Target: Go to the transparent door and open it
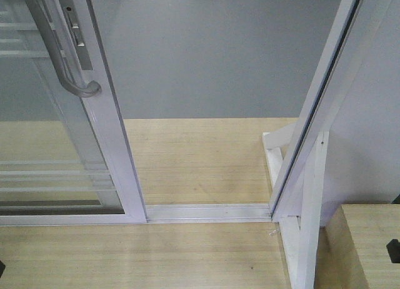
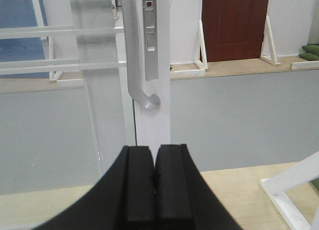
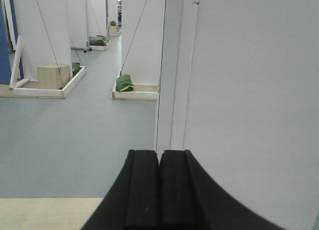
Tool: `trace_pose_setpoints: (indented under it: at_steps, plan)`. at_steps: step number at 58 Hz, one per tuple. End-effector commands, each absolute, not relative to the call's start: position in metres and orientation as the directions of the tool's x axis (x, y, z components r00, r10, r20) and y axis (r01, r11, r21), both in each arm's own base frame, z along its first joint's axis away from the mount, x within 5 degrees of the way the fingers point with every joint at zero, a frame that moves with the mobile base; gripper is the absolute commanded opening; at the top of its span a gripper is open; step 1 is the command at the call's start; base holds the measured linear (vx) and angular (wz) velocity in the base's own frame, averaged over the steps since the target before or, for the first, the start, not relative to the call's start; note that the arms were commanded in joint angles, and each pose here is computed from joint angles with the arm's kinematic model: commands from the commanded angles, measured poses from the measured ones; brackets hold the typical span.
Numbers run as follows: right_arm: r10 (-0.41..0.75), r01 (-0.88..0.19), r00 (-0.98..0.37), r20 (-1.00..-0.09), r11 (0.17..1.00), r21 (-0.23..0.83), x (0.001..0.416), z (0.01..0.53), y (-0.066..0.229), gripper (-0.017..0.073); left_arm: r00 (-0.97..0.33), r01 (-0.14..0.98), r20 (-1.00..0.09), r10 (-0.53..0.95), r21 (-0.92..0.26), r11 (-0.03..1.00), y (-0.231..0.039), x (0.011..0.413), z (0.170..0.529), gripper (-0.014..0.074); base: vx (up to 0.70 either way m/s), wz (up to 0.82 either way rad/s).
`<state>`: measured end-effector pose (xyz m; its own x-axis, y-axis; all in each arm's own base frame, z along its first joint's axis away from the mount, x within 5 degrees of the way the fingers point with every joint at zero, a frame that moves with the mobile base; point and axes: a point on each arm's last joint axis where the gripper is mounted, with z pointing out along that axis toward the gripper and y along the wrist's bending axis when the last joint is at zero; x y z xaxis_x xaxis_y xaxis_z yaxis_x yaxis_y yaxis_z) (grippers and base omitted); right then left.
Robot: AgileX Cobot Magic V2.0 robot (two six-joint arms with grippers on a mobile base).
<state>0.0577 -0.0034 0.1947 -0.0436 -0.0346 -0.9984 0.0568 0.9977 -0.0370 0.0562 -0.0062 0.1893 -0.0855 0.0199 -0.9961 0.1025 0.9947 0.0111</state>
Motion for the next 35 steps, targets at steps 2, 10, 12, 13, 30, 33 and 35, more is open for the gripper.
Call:
trace_pose_setpoints:
  at_steps: [2,10,12,13,30,33,35]
  plan:
    - [-0.026,0.063,-0.018,-1.000,0.998,-0.027,0.0562,0.1946,-0.0037,-0.0009,-0.003,0.094,-1.000,0.000,0.000,0.996,-0.0055,0.0561,0.1927,-0.0006,0.00,0.00]
    - [-0.022,0.063,-0.015,-1.000,0.998,-0.023,0.0557,0.1946,-0.0036,-0.0009,-0.004,0.094,-1.000,0.000,0.000,0.996,-0.0055,0.0562,0.1926,-0.0006,0.00,0.00]
    - [-0.022,0.063,-0.013,-1.000,0.998,-0.023,0.0557,0.1947,-0.0036,-0.0009,-0.004,0.094,-1.000,0.000,0.000,0.996,-0.0055,0.0562,0.1926,-0.0006,0.00,0.00]
    - [-0.022,0.063,-0.013,-1.000,0.998,-0.023,0.0557,0.1947,-0.0036,-0.0009,-0.004,0.094,-1.000,0.000,0.000,0.996,-0.0055,0.0562,0.1926,-0.0006,0.00,0.00]
    - [-0.022,0.063,-0.022,-1.000,0.998,-0.023,0.0558,0.1940,-0.0036,-0.0009,-0.004,0.094,-1.000,0.000,0.000,0.996,-0.0055,0.0562,0.1926,-0.0006,0.00,0.00]
    - [-0.022,0.063,-0.022,-1.000,0.998,-0.023,0.0558,0.1940,-0.0036,-0.0009,-0.004,0.094,-1.000,0.000,0.000,0.996,-0.0055,0.0562,0.1926,-0.0006,0.00,0.00]
    - [-0.022,0.063,-0.022,-1.000,0.998,-0.023,0.0558,0.1940,-0.0036,-0.0009,-0.004,0.094,-1.000,0.000,0.000,0.996,-0.0055,0.0562,0.1926,-0.0006,0.00,0.00]
